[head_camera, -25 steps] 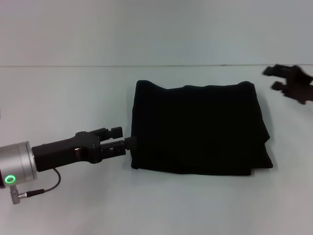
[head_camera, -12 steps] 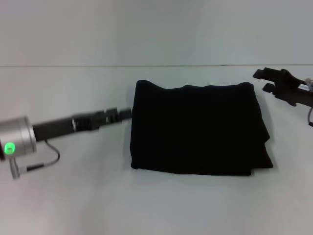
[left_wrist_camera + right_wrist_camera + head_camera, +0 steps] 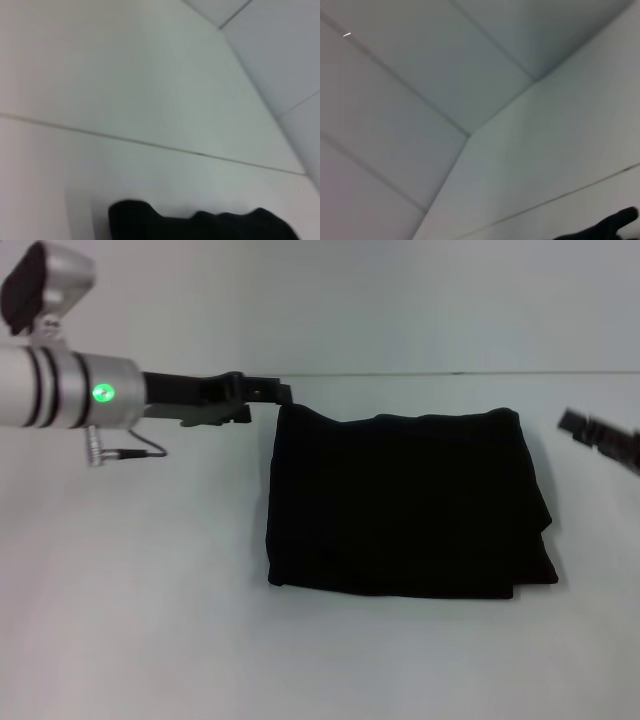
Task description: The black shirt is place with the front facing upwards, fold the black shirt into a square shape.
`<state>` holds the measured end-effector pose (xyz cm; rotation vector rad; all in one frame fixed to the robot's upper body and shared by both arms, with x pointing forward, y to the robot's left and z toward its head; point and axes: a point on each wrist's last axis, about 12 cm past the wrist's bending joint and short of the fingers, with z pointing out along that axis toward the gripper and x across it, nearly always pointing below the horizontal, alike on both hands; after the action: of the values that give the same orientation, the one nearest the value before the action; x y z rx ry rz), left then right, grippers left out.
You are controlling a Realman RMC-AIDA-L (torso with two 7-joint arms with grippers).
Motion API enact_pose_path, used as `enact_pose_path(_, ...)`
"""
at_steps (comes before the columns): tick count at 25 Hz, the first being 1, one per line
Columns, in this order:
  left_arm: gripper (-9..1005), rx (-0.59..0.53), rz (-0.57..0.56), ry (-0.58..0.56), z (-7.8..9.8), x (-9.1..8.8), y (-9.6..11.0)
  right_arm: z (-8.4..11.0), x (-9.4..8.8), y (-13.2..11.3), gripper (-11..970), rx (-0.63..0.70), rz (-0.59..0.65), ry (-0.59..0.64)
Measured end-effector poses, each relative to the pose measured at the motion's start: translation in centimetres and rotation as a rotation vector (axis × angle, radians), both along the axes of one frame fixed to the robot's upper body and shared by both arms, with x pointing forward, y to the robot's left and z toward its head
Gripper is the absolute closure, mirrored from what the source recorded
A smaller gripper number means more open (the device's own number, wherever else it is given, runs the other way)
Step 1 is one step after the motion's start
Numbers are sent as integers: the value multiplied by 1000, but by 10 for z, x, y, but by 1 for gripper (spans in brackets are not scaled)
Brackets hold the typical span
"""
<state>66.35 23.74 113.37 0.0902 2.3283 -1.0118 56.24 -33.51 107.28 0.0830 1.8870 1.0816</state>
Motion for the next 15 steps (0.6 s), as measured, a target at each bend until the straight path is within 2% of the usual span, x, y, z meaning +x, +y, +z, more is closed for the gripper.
enact_pose_path(6,201,86,42,-43,-10,10,-29,-8,-41,0,356,-166,209,-205)
enact_pose_path(10,201,127,70,-66,-17,11,-41,-14,-52,1,356,-305,301,-303)
enact_pose_path(15,202,140,106,-76,-26,9,-51,-17,-57,7,356,-420,365,-381)
